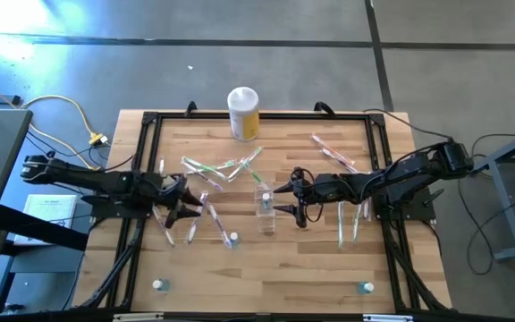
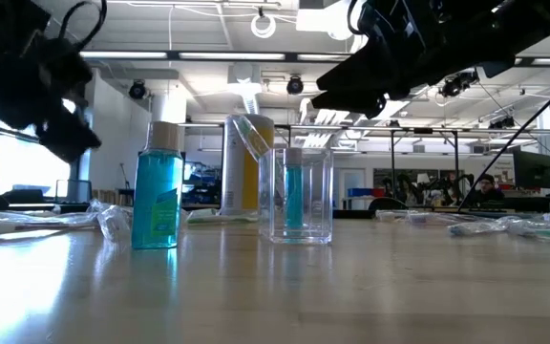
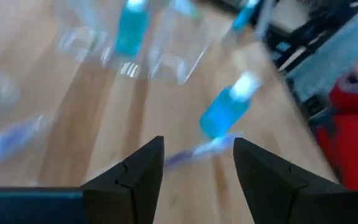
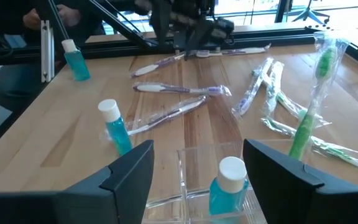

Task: Pick & Place toothbrushing station
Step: Put the purple toothbrush into the transparent organizer

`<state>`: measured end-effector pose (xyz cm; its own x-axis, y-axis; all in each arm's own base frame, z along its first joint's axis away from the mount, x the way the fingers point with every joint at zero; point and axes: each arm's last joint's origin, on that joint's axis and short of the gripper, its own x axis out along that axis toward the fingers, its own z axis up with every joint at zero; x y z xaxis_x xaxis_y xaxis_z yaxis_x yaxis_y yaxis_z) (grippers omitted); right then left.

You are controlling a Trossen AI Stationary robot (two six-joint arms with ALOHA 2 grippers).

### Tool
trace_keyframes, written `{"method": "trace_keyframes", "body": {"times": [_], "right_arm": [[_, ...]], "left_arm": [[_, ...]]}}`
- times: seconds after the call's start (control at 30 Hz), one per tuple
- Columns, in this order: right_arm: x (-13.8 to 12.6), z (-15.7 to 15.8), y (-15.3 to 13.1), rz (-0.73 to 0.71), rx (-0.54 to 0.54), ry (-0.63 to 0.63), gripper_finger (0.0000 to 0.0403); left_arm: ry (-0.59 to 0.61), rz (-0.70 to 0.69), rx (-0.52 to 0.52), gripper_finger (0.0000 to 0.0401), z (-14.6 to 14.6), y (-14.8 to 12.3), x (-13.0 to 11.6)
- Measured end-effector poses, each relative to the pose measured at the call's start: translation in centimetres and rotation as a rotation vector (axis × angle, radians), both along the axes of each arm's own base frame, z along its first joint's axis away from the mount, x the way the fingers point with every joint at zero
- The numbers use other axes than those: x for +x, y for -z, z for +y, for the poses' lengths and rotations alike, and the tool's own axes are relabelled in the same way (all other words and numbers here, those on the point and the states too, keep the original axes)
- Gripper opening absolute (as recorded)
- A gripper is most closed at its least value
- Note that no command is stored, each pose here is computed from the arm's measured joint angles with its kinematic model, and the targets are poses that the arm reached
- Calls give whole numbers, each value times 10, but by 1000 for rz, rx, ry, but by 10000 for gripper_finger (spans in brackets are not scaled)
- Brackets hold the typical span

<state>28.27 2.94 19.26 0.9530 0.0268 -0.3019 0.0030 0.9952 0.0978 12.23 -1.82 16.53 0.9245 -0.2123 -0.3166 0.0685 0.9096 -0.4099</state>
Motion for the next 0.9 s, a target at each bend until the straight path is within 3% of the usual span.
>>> {"method": "trace_keyframes", "body": {"times": [0.07, 0.17, 0.4, 0.57, 0.67, 0.9], "right_arm": [[0, 0, 0, 2, 0, 0, 238], [0, 0, 1, 6, 1, 1, 238], [0, 0, 1, 16, 6, 0, 238], [-1, 0, 2, 18, 6, 0, 238], [-1, 0, 2, 18, 6, 0, 238], [-1, 0, 2, 23, 5, -1, 238]], "left_arm": [[2, 5, 15, 186, -1, -12, 5], [-31, 120, 24, 186, -1, -25, 13], [-280, 624, -73, 186, 0, -22, 32], [-423, 873, -211, 186, -4, -7, 51], [-443, 955, -255, 186, -7, 2, 64], [-467, 1065, -226, 186, -10, 19, 86]]}}
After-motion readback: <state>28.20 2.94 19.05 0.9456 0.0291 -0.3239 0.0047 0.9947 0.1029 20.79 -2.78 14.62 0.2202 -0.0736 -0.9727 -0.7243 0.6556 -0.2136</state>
